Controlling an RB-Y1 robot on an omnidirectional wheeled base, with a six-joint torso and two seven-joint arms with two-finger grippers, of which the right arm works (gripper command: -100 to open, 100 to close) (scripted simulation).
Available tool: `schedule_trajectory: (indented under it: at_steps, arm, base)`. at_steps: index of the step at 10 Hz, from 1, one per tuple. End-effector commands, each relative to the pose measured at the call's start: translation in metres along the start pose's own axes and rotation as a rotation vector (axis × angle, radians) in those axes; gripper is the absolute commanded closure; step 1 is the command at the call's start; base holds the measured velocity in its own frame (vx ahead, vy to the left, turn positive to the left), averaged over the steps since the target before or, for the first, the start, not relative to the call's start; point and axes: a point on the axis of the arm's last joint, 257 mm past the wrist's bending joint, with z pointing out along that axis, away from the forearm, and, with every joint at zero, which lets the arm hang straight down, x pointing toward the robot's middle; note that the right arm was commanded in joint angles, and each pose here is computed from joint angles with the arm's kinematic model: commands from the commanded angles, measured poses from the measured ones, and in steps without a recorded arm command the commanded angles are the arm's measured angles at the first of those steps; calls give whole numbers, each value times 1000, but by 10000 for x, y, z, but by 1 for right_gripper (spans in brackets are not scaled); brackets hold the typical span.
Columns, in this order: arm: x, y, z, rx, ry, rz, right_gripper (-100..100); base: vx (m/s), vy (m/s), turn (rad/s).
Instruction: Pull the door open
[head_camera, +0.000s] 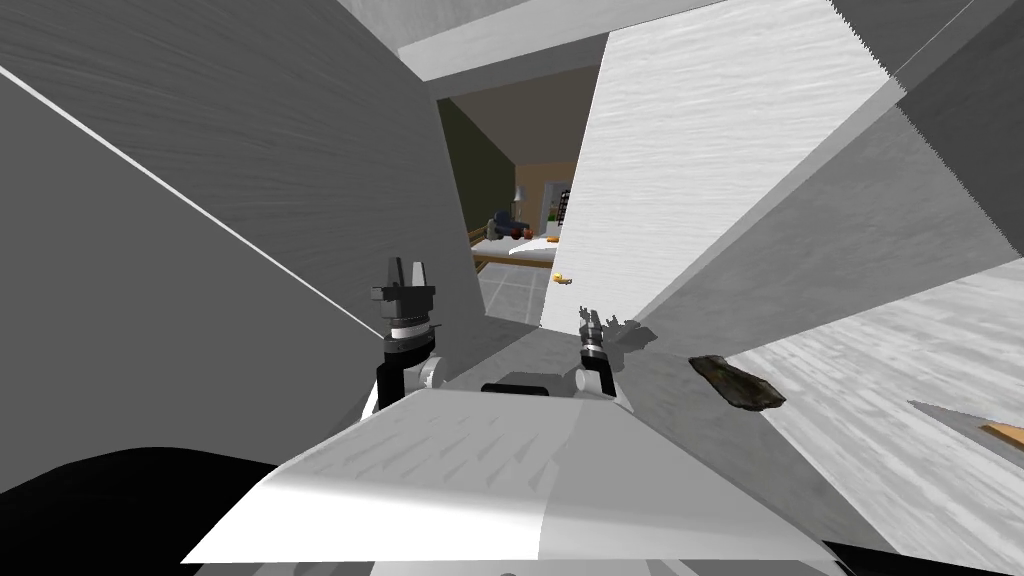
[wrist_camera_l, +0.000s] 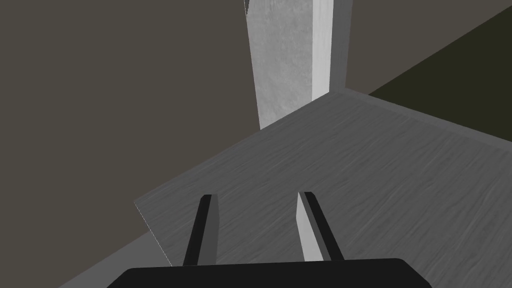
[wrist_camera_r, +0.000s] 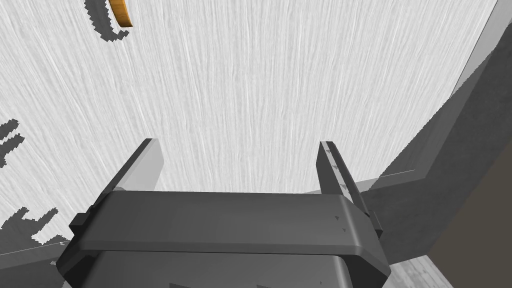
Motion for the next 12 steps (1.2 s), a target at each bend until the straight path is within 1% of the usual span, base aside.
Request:
schedule_trajectory:
  at_steps: [1, 6, 7, 8, 12]
  arm:
    - [-40, -104, 10, 13, -10, -2, -100]
    - [-173, -421, 6, 62, -42, -9, -100]
    - [-197, -470, 9, 69, -49, -10, -100]
    - [-199, -478, 4, 71, -49, -10, -100]
    - [-299, -688, -9, 106, -76, -16, -100]
  base:
    - [110, -21, 82]
    - [93, -26, 82]
    - [96, -35, 60]
    - [64, -24, 28]
    - [75, -21, 69]
